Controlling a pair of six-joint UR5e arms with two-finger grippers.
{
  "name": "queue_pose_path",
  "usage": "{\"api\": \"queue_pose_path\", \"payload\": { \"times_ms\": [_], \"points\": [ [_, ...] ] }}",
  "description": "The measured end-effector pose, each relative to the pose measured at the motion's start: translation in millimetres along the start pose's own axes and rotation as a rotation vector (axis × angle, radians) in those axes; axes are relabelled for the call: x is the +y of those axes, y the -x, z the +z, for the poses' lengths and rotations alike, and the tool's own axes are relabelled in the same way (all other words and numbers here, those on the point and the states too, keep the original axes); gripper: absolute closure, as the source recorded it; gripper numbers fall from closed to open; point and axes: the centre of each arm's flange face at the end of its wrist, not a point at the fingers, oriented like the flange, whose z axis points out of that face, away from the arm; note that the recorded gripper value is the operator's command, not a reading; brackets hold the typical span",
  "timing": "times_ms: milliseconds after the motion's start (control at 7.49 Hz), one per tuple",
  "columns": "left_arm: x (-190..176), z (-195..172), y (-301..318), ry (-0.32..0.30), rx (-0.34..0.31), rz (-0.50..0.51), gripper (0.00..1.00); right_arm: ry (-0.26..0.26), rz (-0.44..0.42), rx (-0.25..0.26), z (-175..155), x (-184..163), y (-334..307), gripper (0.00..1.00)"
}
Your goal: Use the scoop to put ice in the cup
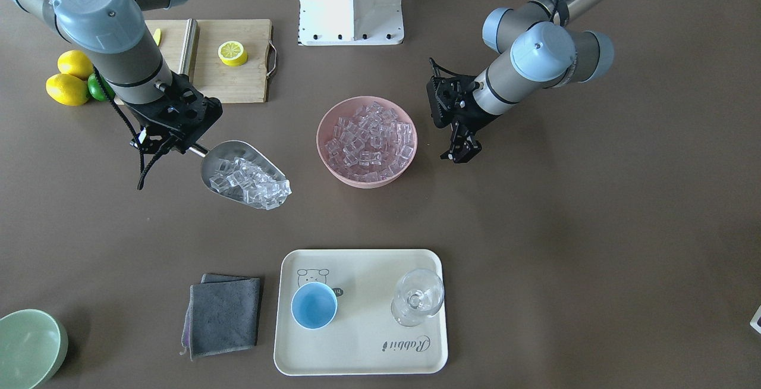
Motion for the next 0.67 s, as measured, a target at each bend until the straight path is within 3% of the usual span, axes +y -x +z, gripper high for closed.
{"api": "queue_pose_path", "payload": {
  "times_ms": [401, 668],
  "points": [
    [49, -14, 34, 0.087, -0.063, -0.082, 0.01, 0.005, 0.113, 0.0, -7, -6, -20, 1.0],
    [79, -34, 69, 0.155, -0.19, -0.156, 0.01, 0.011, 0.185, -0.007, -8, -22, -30, 1.0]
  ]
}}
